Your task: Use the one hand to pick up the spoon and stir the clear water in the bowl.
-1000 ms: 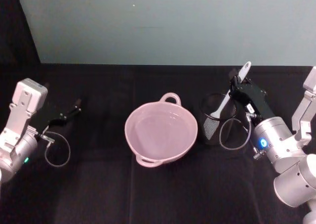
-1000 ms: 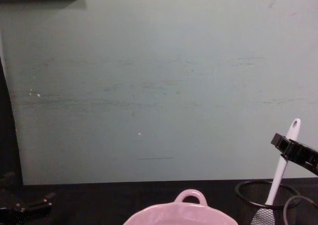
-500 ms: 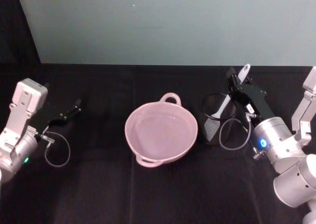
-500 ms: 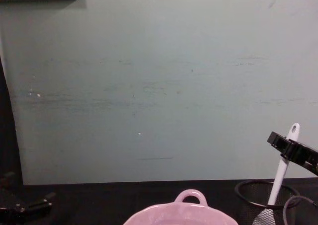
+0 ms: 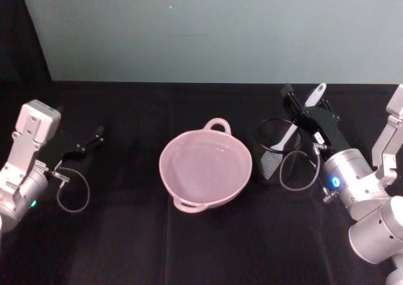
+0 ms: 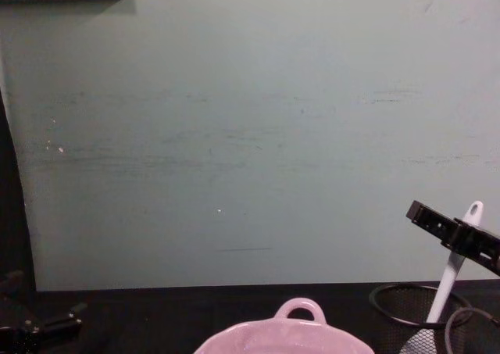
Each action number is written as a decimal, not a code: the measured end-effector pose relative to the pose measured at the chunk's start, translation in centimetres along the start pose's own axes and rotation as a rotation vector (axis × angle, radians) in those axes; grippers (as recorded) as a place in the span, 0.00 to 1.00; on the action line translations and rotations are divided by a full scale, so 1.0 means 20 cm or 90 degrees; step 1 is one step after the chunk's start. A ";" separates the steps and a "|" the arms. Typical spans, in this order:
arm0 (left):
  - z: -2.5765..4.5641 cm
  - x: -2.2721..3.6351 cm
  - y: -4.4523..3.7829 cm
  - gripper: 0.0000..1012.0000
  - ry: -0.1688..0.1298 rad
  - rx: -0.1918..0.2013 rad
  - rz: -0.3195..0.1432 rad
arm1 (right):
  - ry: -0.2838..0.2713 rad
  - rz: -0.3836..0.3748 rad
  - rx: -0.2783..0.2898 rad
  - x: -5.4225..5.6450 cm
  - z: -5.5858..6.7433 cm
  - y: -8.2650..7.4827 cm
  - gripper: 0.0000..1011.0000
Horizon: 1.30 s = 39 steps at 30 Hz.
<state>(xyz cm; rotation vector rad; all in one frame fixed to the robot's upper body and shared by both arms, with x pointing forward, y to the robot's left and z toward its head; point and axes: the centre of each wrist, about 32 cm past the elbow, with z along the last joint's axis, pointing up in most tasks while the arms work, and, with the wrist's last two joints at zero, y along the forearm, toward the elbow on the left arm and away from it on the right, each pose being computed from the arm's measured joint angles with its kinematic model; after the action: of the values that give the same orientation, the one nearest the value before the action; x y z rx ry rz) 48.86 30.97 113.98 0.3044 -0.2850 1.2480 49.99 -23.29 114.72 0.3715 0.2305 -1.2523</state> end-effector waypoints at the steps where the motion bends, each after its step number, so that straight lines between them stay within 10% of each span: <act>1: 0.000 0.000 0.000 1.00 0.000 0.000 0.000 | 0.000 0.000 0.000 0.00 0.00 0.00 0.74; 10: 0.000 0.000 0.000 1.00 0.000 0.000 0.000 | 0.000 0.000 0.000 0.00 0.00 0.00 0.99; 24: 0.000 0.000 0.000 1.00 0.000 0.000 0.000 | -0.010 0.012 -0.024 0.03 0.05 -0.05 0.99; 39: 0.000 0.000 0.000 1.00 0.000 0.000 0.000 | -0.053 0.018 -0.051 0.01 0.22 -0.31 0.99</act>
<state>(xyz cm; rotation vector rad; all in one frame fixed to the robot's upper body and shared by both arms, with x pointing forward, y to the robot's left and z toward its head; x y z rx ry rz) 48.86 30.97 113.98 0.3045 -0.2850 1.2480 44.03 -26.91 117.68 0.2520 0.2033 -1.2245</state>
